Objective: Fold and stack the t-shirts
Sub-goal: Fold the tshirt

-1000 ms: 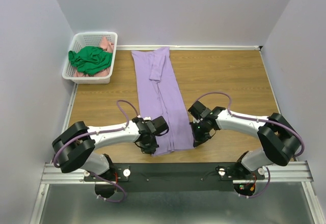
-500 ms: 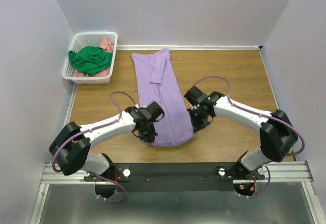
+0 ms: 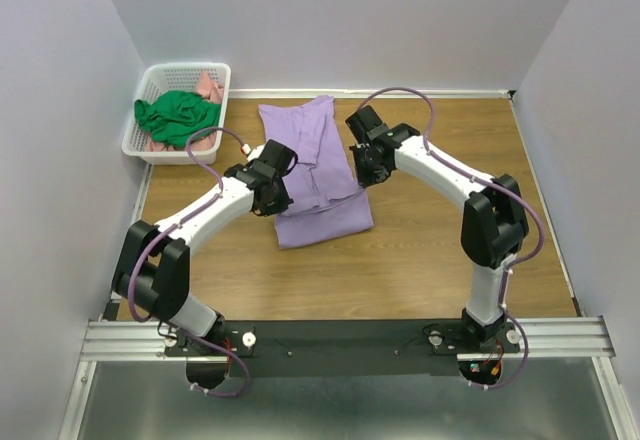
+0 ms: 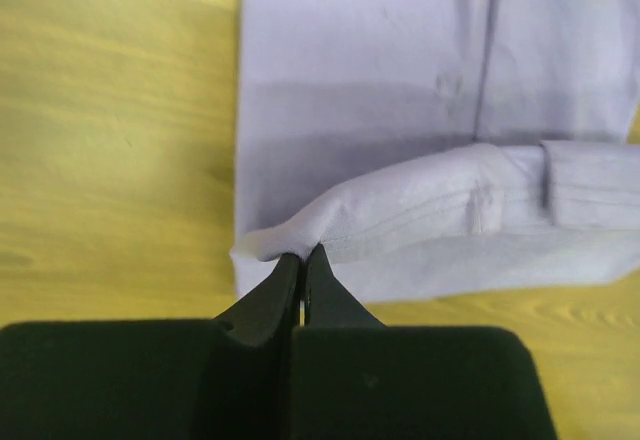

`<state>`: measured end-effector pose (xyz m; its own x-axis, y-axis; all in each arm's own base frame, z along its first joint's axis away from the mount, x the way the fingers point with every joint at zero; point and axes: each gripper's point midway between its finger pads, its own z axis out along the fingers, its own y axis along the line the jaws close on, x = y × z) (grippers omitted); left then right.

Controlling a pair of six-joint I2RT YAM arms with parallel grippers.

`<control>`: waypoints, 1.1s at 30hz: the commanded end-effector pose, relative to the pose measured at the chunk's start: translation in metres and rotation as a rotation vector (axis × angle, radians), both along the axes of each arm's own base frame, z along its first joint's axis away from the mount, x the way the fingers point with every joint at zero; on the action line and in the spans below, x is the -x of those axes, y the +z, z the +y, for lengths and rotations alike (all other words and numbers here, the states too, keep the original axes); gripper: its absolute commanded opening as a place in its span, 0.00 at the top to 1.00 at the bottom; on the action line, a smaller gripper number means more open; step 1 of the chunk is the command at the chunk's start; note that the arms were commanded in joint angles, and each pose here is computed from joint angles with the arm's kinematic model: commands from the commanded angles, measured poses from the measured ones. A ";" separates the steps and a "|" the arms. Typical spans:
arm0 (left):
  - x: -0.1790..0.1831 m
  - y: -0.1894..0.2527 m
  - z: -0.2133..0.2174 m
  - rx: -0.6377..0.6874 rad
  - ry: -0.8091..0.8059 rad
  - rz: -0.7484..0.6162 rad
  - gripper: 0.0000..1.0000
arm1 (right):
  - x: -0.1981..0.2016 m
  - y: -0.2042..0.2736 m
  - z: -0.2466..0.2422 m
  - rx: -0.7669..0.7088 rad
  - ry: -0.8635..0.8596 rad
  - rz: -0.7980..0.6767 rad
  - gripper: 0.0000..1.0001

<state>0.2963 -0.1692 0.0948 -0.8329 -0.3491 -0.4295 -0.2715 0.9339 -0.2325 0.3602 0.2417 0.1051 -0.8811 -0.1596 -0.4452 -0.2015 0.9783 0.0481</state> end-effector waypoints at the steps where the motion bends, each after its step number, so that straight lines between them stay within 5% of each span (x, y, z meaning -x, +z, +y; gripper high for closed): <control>1: -0.026 -0.005 0.020 -0.077 0.019 -0.065 1.00 | -0.032 -0.003 -0.004 0.050 -0.013 -0.076 0.99; 12: -0.068 -0.024 0.025 -0.117 0.044 -0.147 1.00 | -0.059 -0.016 0.000 0.047 -0.020 -0.152 0.99; 33: -0.085 -0.047 0.036 -0.175 0.077 -0.171 1.00 | -0.074 -0.049 0.001 0.062 -0.015 -0.176 0.99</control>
